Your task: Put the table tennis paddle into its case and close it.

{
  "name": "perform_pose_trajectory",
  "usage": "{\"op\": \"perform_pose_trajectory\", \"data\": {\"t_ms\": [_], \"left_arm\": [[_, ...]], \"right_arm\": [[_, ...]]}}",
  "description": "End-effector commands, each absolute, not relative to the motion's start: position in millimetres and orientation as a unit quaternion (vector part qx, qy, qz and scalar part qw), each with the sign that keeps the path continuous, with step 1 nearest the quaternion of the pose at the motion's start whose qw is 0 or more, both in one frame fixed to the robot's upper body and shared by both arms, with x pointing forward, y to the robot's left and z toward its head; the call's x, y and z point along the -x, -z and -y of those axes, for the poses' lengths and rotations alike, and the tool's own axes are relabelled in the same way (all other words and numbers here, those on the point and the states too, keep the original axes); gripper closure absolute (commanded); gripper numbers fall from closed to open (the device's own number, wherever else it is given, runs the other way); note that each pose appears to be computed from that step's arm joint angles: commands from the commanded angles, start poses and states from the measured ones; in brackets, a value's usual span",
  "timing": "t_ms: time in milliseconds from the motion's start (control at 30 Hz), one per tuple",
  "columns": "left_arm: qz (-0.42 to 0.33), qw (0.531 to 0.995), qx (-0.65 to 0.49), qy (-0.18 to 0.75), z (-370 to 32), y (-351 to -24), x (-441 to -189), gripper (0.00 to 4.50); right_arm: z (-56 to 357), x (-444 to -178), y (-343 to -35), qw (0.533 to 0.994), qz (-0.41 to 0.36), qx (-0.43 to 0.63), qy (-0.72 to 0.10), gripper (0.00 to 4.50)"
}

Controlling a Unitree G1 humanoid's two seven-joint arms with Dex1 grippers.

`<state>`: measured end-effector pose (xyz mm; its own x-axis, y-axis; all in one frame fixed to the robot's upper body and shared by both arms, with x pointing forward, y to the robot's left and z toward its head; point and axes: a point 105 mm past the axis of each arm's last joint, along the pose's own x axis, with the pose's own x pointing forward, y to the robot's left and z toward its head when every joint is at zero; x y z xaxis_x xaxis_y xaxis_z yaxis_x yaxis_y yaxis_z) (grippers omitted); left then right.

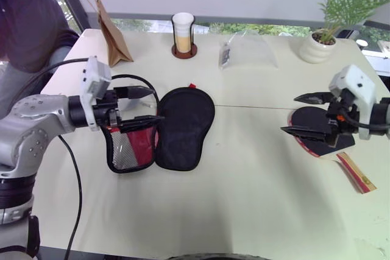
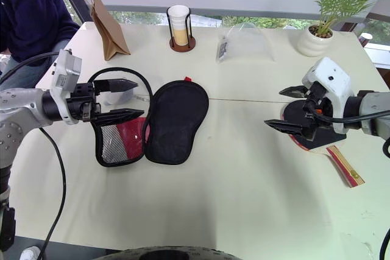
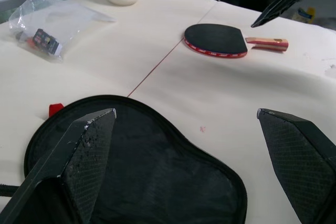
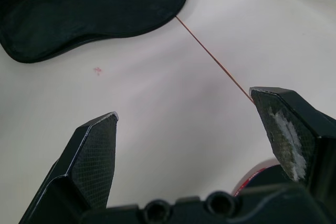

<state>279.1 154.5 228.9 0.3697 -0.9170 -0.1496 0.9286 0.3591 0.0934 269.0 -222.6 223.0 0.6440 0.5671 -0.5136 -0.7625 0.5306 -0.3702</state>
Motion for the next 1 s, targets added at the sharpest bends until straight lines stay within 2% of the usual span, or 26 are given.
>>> {"op": "perform_pose_trajectory", "data": {"t_ms": [33, 200, 333, 600, 767, 1000], "left_arm": [[-0.013, 0.821, -0.095, 0.563, -153.9, -240.2, -276.3, 0.0], [-0.013, 0.822, -0.093, 0.562, -154.2, -240.4, -277.8, 0.0], [-0.016, 0.826, -0.094, 0.556, -157.6, -238.4, -280.2, 0.0], [-0.04, 0.829, -0.116, 0.546, -165.7, -224.0, -283.4, 0.0], [-0.045, 0.83, -0.119, 0.542, -168.2, -222.8, -280.5, 0.0], [-0.047, 0.832, -0.122, 0.539, -169.5, -223.5, -278.1, 0.0]], "right_arm": [[215.3, -268.7, -226.3, 0.858, -0.153, 0.296, -0.39, 0.07], [211.8, -274.3, -222.9, 0.864, -0.152, 0.288, -0.384, 0.07], [202.5, -285.4, -216.6, 0.882, -0.157, 0.24, -0.375, 0.07], [140.2, -306.6, -158.6, 0.889, -0.231, 0.124, -0.376, 0.07], [93.9, -297.6, -125.4, 0.87, -0.28, 0.079, -0.398, 0.07], [58.2, -285.0, -112.3, 0.846, -0.291, 0.055, -0.443, 0.07]]}}
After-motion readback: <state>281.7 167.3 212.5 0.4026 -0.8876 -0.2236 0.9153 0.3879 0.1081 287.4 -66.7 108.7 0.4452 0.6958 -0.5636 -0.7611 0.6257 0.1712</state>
